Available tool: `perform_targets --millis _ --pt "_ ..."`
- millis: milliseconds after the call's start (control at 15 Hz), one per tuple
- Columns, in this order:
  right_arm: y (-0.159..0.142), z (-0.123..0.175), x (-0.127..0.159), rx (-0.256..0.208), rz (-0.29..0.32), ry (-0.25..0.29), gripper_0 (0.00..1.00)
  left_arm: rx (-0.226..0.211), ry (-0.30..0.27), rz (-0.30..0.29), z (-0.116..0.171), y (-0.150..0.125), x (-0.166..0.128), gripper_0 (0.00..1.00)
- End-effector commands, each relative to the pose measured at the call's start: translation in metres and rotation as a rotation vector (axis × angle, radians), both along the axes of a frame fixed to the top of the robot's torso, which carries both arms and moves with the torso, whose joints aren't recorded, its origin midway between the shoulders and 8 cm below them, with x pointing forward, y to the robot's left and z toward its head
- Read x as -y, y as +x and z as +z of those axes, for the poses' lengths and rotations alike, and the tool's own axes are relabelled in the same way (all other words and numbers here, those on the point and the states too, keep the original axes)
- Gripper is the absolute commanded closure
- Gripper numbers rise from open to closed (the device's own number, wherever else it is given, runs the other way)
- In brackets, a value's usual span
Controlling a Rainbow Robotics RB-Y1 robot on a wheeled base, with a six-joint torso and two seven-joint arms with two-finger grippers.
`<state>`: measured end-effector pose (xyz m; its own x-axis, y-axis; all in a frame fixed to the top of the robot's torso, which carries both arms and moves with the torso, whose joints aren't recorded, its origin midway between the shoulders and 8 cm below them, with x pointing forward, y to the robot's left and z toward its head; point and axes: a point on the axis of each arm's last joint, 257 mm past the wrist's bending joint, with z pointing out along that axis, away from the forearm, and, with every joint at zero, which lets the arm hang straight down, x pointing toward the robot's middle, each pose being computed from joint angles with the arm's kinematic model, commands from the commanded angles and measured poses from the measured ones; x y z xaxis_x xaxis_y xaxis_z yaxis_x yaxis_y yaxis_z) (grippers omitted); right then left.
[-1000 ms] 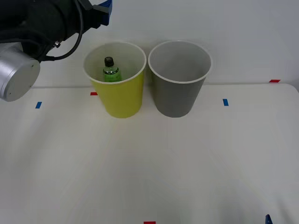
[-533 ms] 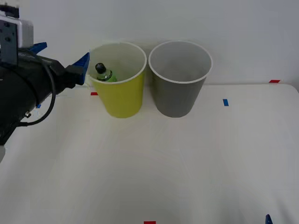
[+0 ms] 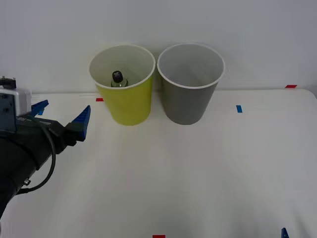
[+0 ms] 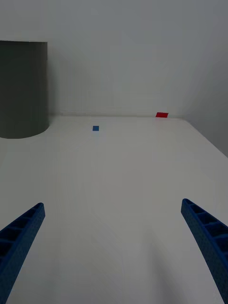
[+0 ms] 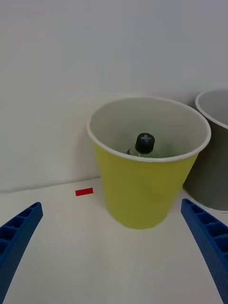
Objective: Put cans in the gray bin and PET bottles in the light green bin.
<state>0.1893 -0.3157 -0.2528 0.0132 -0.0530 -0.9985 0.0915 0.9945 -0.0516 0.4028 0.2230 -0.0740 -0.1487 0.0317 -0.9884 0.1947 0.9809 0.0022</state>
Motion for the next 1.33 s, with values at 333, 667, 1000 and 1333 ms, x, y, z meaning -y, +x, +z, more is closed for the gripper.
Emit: perform_targets --millis 333,667,1000,1333 --pt "0.000 0.000 0.000 0.000 0.000 0.000 0.00 0.108 -0.022 0.002 -0.024 -0.014 0.001 0.00" --pt "0.000 0.000 0.000 0.000 0.000 0.000 0.00 0.145 -0.051 0.024 -0.071 -0.048 -0.013 0.00" --pt "0.000 0.000 0.000 0.000 0.000 0.000 0.00 0.202 -0.076 0.031 -0.117 -0.084 -0.020 0.00" --pt "0.000 0.000 0.000 0.000 0.000 0.000 0.00 0.152 -0.030 0.001 -0.167 -0.106 -0.015 0.00"
